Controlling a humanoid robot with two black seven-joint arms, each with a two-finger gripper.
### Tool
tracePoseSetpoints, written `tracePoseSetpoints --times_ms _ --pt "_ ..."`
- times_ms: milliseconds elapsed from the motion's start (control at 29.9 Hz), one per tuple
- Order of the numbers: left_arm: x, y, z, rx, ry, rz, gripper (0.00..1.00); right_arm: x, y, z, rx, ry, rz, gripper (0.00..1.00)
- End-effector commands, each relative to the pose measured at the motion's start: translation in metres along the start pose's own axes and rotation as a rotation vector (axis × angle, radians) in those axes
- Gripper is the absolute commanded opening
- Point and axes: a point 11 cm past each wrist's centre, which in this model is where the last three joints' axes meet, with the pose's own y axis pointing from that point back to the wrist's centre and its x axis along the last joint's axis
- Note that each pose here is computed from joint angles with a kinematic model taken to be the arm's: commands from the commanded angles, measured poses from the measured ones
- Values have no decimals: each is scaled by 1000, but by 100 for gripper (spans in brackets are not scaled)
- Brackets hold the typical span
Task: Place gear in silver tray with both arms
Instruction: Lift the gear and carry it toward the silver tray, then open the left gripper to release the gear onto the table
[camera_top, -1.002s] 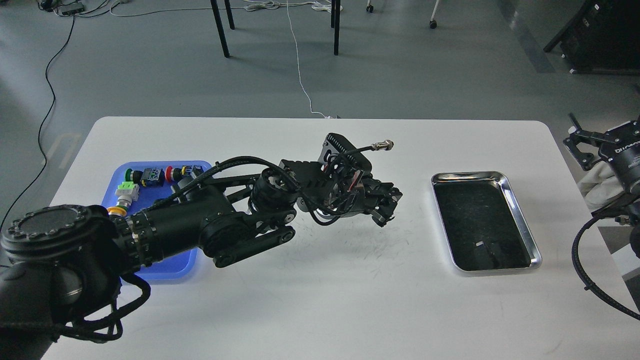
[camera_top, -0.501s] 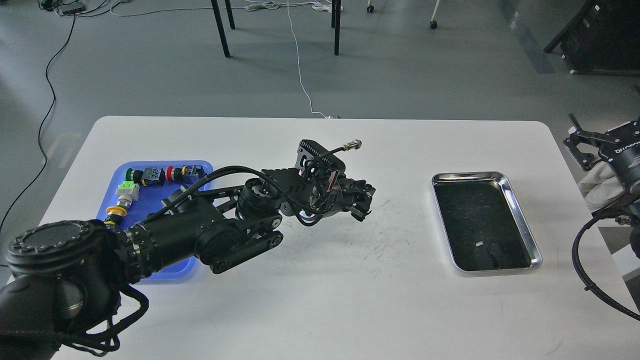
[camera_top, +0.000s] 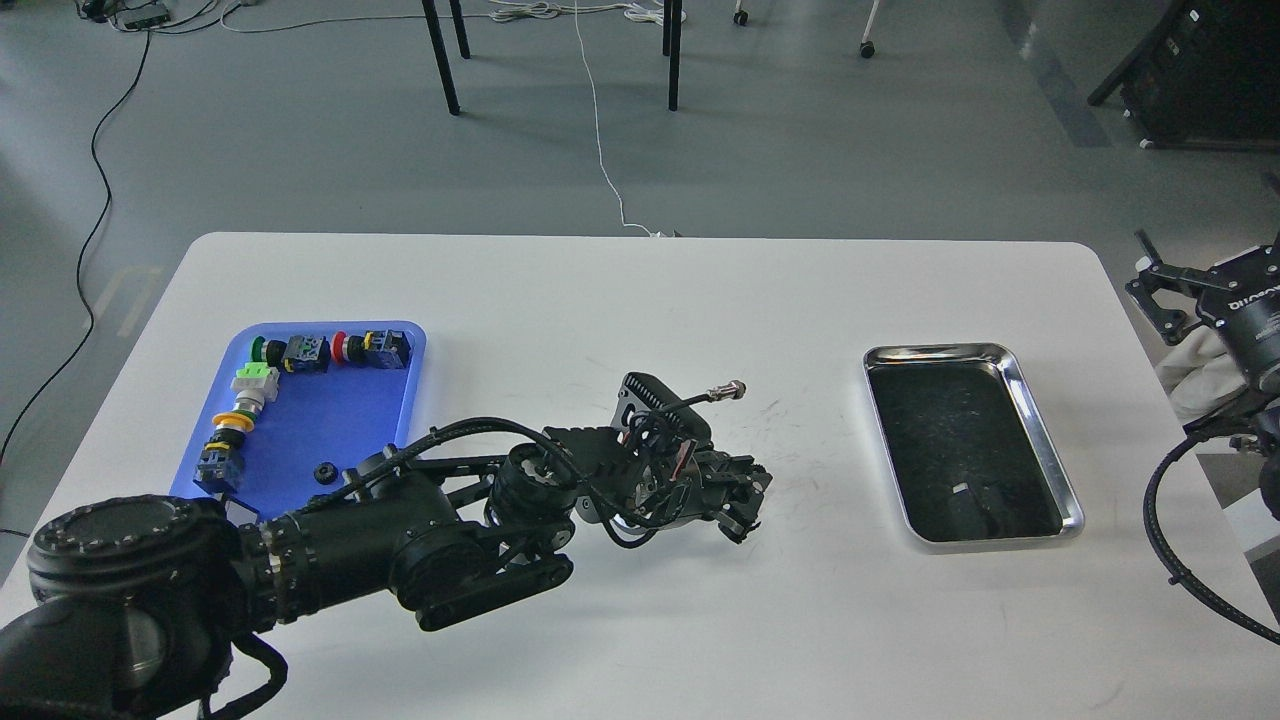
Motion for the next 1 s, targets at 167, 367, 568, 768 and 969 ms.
tracePoseSetpoints --times_ms 167,367,568,768,969 --pt "-6 -1 6 -13 8 -5 10 3 2 1 0 -1 6 99" --pt "-15 -1 12 -27 28 -14 19 3 3 1 2 -3 7 99" --pt "-16 -1 13 -30 39 -15 37 3 3 1 6 -1 4 99" --pt "-15 -1 14 -44 100 -5 93 3 3 1 4 -1 4 99" --pt "9 1 10 -54 219 79 98 2 3 0 7 -5 1 99"
